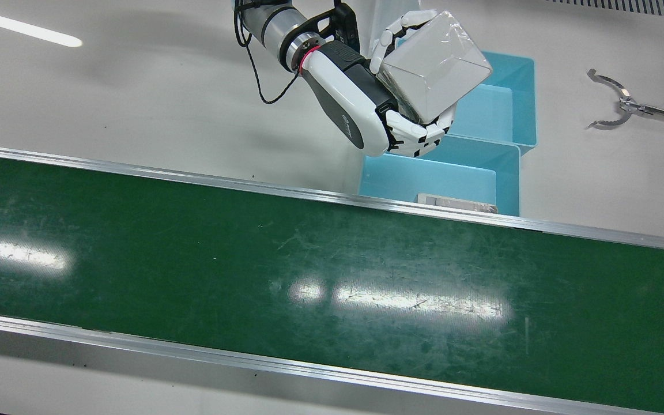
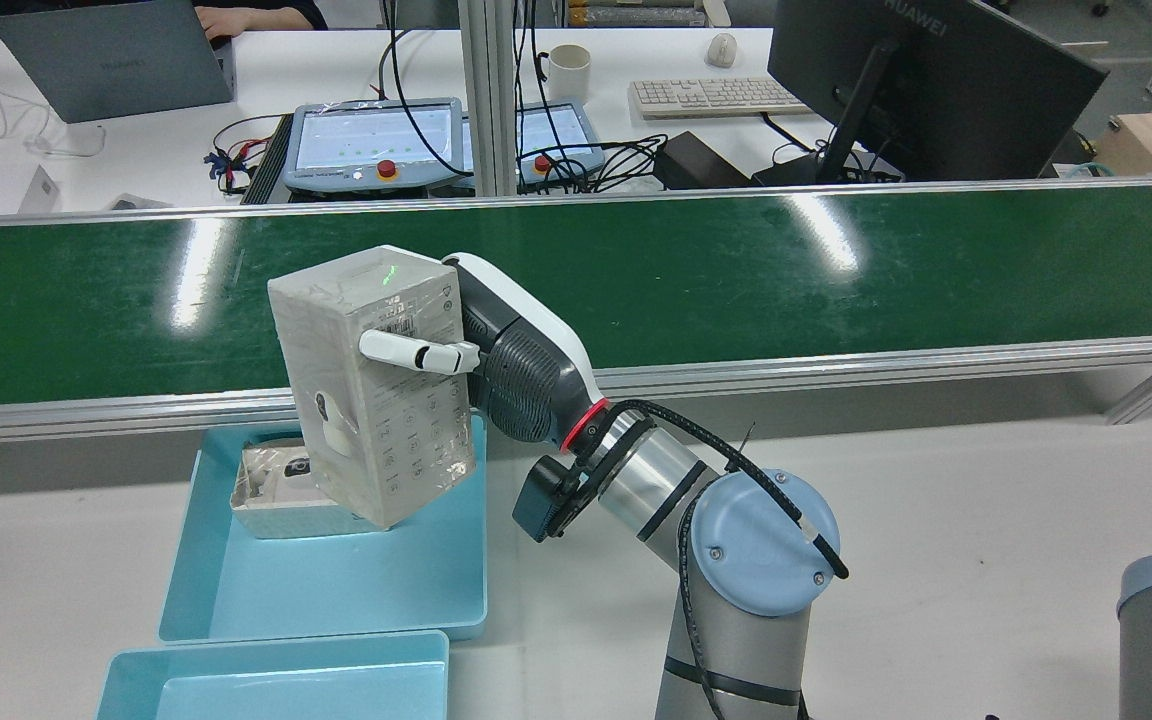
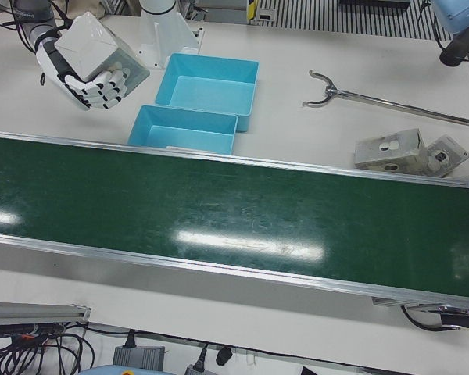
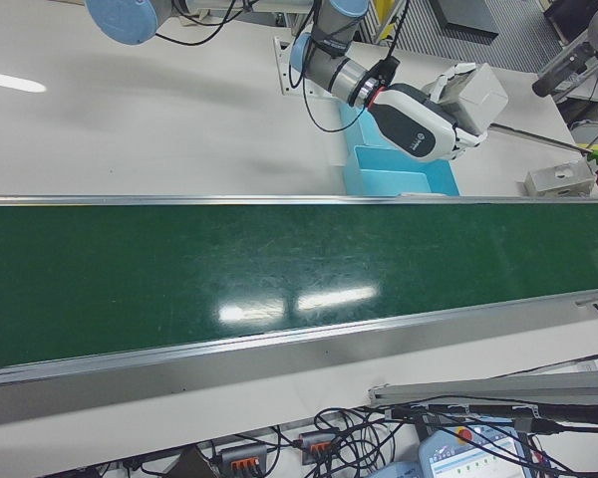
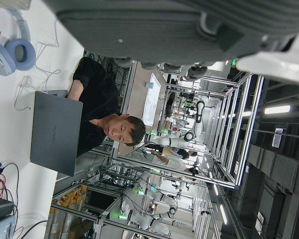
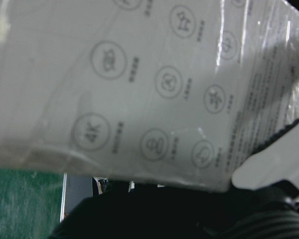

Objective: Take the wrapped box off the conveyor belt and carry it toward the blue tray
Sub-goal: 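Carry the box toward the blue tray nearer the robot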

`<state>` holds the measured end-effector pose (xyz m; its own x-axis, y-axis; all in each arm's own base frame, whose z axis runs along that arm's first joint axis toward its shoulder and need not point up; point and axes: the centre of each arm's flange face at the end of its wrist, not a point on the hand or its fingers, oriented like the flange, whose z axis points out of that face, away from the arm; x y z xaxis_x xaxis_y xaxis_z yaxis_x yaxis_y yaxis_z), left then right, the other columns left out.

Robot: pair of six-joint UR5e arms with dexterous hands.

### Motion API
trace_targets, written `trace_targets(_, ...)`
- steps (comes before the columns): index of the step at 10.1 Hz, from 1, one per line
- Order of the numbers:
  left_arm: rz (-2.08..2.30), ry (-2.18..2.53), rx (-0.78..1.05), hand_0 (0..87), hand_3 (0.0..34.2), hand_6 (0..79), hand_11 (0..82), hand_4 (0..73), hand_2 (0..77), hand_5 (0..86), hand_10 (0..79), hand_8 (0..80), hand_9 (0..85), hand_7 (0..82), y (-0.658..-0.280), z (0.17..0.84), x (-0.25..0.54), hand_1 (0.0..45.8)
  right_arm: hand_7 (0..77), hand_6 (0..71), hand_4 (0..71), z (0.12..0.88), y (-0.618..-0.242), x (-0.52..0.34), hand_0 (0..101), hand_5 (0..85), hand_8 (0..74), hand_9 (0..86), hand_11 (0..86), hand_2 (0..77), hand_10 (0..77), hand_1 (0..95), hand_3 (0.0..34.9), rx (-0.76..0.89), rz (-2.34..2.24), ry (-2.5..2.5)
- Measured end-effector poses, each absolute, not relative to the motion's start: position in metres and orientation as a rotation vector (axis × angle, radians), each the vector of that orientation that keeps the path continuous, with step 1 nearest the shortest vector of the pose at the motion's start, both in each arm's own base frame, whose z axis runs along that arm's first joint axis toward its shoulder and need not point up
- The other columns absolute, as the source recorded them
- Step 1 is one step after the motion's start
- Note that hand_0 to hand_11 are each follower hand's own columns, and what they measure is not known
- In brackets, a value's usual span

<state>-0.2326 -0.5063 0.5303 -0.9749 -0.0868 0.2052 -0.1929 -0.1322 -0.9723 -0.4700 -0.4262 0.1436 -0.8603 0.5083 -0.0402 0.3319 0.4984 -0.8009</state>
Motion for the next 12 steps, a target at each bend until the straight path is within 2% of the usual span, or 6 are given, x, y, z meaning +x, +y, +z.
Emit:
trace_targets(3, 2.288, -2.021, 0.327, 0.0, 0.0, 0.0, 0.0, 0.0, 1.1, 1.1, 0.5, 0.0, 0.0, 0.5, -0.5064, 0.5303, -0.2325, 0.0, 37.1, 42.5, 15.8, 0.1411, -0.4222, -0.4737, 46, 55.6, 40.9, 45.8, 9.8, 21.8, 6.0, 3.3, 0.0, -0.745, 1.273, -2.549)
trace_targets(7, 2.288, -2.021, 0.327, 0.0, 0.0, 0.0, 0.0, 0.0, 1.1, 1.1, 0.0, 0.0, 0.0, 0.0, -0.5064, 0.5303, -0.2326, 0.0, 33.3, 33.8, 15.3, 0.1414, -0.4217, -0.4742, 49, 51.3, 9.3, 20.2, 4.9, 21.3, 0.5, 8.7, 5.2, -0.750, 1.272, -2.550)
trace_targets(8, 2.288, -2.021, 0.327, 0.0, 0.0, 0.0, 0.0, 0.0, 1.1, 1.1, 0.5, 0.0, 0.0, 0.0, -0.5064, 0.5303, -0.2325, 0.0, 14.7, 16.4, 6.0, 0.1415, -0.4217, -0.4742, 50, 26.7, 0.0, 1.6, 4.4, 22.9, 2.2, 19.6, 19.5, -0.750, 1.272, -2.550)
trace_targets(9, 2.288, -2.021, 0.327, 0.0, 0.0, 0.0, 0.0, 0.0, 1.1, 1.1, 0.0, 0.0, 0.0, 0.0, -0.5064, 0.5303, -0.2326, 0.0, 14.7, 16.4, 6.0, 0.1423, -0.4217, -0.4742, 50, 26.7, 0.0, 1.6, 4.4, 22.9, 2.2, 19.6, 19.5, -0.749, 1.273, -2.549)
trace_targets(10, 2.288, -2.021, 0.327, 0.0, 0.0, 0.0, 0.0, 0.0, 0.5, 1.1, 0.0, 0.0, 0.0, 0.0, -0.5064, 0.5303, -0.2326, 0.0, 7.1, 1.1, 4.9, 0.1428, -0.4217, -0.4743, 49, 12.0, 0.0, 1.6, 4.4, 21.8, 1.6, 16.4, 23.3, -0.749, 1.274, -2.548)
trace_targets(12, 2.288, -2.021, 0.327, 0.0, 0.0, 0.0, 0.0, 0.0, 1.1, 1.1, 0.5, 0.0, 0.0, 0.0, -0.5064, 0.5303, -0.2325, 0.0, 7.1, 3.8, 4.9, 0.1434, -0.4218, -0.4743, 49, 2.7, 0.0, 1.6, 4.9, 18.0, 2.7, 16.9, 25.5, -0.748, 1.275, -2.548)
